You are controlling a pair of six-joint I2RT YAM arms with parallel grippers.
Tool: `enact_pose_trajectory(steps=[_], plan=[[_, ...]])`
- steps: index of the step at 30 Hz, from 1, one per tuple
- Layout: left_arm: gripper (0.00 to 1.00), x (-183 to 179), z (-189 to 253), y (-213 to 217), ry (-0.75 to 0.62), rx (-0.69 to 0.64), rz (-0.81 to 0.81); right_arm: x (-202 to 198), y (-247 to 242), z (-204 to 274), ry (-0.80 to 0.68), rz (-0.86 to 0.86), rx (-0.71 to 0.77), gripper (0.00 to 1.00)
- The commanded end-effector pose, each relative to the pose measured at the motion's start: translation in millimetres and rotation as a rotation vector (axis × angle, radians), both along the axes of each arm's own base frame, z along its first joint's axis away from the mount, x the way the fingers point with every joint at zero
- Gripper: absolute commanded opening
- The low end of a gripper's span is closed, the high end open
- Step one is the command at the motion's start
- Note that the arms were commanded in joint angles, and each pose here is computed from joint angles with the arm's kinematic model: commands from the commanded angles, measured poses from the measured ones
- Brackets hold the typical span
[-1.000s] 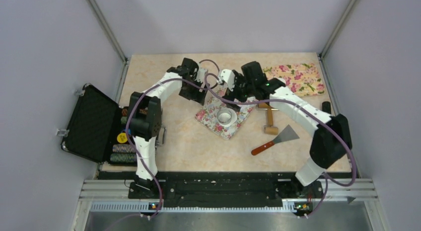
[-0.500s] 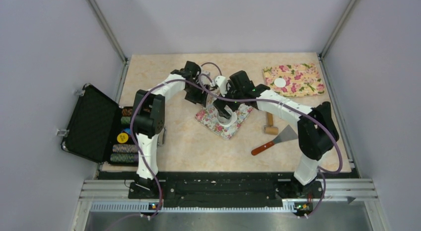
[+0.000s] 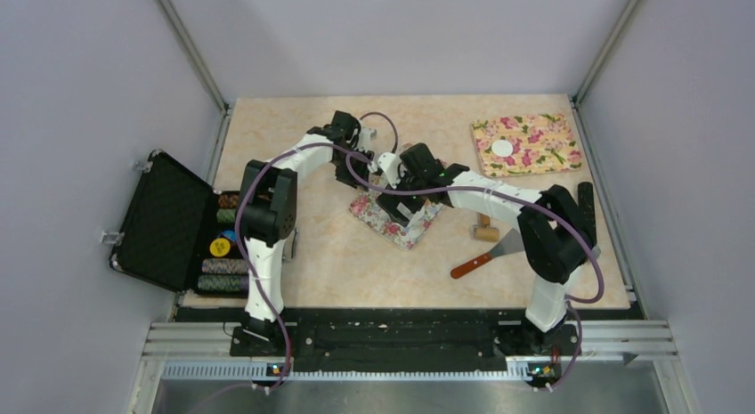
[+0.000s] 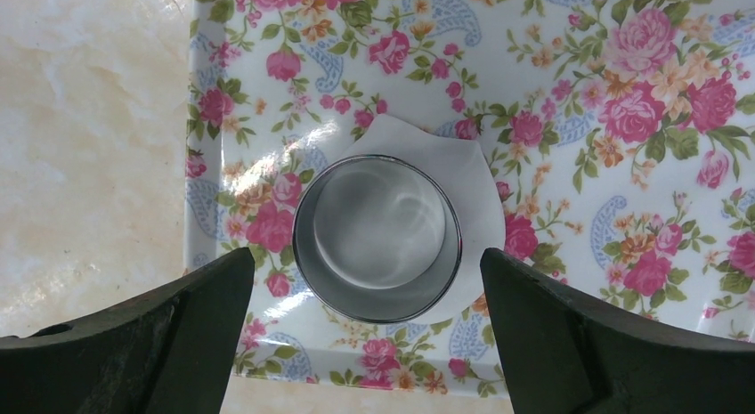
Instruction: Roll out the dumpling wrappers from the dough
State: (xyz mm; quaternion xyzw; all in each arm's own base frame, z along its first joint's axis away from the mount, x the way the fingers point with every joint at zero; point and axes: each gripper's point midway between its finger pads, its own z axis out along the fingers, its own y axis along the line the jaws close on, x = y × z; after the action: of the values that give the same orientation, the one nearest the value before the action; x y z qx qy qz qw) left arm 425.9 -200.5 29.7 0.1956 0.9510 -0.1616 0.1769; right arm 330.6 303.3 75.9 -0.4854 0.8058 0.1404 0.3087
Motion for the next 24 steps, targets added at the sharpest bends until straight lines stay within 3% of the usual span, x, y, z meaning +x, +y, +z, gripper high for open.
enact_pose_trajectory(steps=[1, 5, 24], plan=[[0.44, -5, -15, 2, 0.020, 0.005, 0.005, 7, 8, 4, -0.020, -0.025, 0.036, 0.98], [0.40, -7, -18, 2, 0.025, 0.006, 0.005, 14, 7, 0, -0.039, -0.046, 0.022, 0.97], [0.39, -10, -26, 3, 0.039, 0.009, 0.003, 14, 22, -4, -0.074, -0.032, 0.014, 0.90]])
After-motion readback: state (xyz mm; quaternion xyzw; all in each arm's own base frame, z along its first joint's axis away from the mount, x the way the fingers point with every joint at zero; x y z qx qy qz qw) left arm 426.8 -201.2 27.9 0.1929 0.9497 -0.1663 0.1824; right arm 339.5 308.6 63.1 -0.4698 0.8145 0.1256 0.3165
